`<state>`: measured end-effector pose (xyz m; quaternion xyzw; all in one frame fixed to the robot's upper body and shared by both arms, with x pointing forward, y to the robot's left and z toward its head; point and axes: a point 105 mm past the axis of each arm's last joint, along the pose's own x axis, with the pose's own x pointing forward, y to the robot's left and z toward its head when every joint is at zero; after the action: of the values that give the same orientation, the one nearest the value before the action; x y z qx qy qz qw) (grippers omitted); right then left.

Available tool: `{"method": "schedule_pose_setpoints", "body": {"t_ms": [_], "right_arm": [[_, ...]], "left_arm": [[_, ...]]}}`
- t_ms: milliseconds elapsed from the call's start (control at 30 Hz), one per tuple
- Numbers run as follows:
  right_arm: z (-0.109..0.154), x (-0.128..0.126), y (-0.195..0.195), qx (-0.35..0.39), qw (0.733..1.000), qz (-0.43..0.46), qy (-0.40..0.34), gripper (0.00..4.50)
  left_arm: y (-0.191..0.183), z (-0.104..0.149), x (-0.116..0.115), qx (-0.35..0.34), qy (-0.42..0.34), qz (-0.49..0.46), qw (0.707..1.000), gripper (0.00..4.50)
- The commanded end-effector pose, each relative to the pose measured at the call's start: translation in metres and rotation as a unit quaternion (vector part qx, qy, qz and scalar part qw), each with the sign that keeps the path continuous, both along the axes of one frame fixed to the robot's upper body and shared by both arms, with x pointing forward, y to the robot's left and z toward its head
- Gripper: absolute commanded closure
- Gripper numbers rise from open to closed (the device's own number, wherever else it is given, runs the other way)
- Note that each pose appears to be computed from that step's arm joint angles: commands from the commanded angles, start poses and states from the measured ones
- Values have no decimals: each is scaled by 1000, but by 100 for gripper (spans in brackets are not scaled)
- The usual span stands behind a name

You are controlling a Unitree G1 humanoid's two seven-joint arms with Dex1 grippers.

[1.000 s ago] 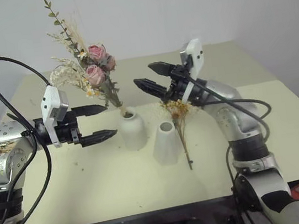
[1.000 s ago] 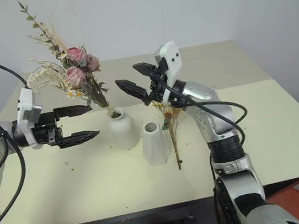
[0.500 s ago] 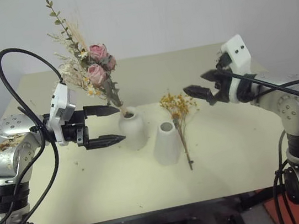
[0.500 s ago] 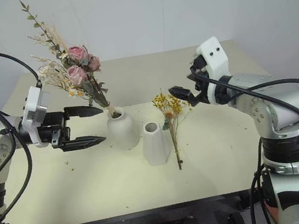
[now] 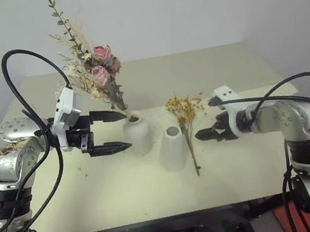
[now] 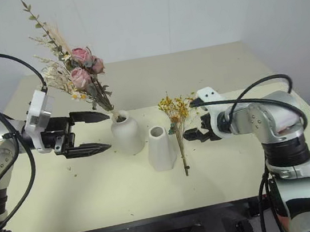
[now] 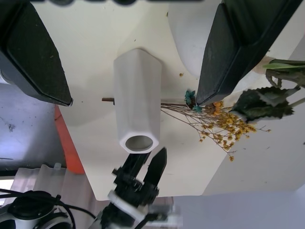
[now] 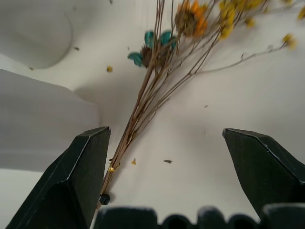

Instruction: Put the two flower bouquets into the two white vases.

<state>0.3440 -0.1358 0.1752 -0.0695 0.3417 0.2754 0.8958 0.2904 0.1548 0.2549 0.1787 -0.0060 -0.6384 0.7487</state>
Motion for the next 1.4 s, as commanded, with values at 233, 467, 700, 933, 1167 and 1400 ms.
{"method": "schedule_pose_setpoints", "body": {"t_ms": [233, 467, 700, 933, 1167, 1400], "right_arm": [[-2, 17, 32, -16, 1000, -1, 16, 6], [-11, 34, 42, -34, 999, -3, 3, 22], [-13, 48, 35, -43, 999, -28, -12, 232], [-3, 59, 24, -47, 997, -55, -35, 447], [66, 74, 12, 40, 974, -76, -208, 447], [156, 47, -6, 316, 869, -65, -375, 447]], "left_arm": [[-3, 13, -5, -2, -24, -11, 1000, 0], [-3, 13, -5, -4, -27, -3, 1000, 0], [-1, 13, -7, -6, -28, 4, 1000, 0], [-1, 13, -6, -8, -29, 6, 1000, 0], [-3, 10, -5, -12, -26, 4, 1000, 0], [-3, 10, -4, -12, -21, 2, 1000, 0]]}}
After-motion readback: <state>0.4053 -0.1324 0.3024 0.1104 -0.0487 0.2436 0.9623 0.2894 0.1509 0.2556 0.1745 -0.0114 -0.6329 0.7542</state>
